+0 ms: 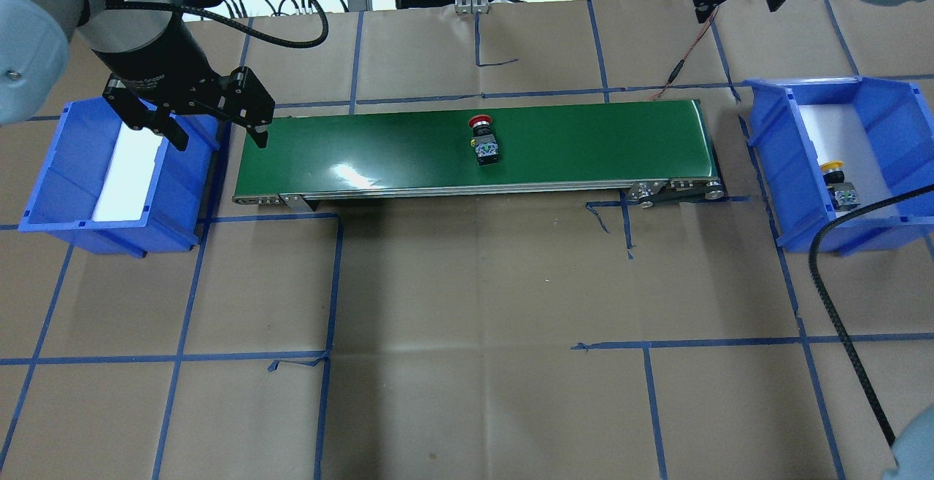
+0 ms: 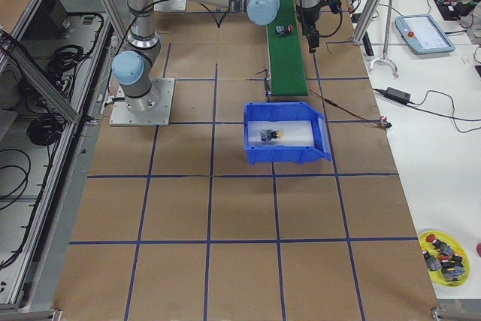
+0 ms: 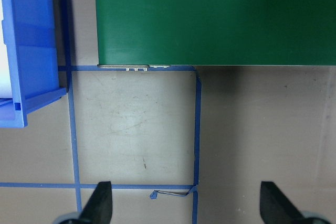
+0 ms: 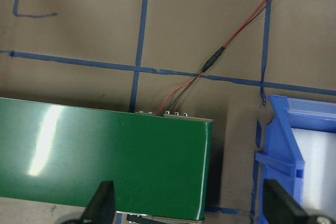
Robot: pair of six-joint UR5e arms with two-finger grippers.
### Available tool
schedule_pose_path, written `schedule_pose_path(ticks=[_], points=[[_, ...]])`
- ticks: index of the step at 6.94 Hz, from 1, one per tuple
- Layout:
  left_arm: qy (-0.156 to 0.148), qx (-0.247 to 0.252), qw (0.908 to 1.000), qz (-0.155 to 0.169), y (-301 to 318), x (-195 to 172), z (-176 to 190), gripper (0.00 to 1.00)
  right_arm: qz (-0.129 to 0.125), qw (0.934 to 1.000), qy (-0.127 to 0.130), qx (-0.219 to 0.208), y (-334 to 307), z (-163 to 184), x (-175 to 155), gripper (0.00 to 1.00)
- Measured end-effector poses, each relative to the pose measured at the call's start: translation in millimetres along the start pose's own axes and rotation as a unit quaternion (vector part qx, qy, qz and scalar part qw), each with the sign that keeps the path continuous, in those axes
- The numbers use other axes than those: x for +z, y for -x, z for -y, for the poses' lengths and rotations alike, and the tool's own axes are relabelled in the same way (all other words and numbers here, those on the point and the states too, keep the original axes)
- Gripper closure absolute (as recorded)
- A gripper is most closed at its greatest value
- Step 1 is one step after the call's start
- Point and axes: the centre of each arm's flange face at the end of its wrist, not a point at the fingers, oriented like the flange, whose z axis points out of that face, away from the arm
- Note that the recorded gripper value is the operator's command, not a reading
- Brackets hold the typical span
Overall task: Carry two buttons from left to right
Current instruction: 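Move the right gripper back over the red button on the conveyor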
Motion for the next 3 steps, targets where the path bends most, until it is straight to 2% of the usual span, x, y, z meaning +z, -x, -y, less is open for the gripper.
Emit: schedule_pose_path(ticks=[1,3], points=[[0.0,0.0,1.0,0.0,0,0,0,0.0,-0.011,0.9997,0.012,0.02,37,-5,1,0.0],[0.0,0.0,1.0,0.0,0,0,0,0.0,-0.011,0.998,0.032,0.053,84,-16,4,0.0]])
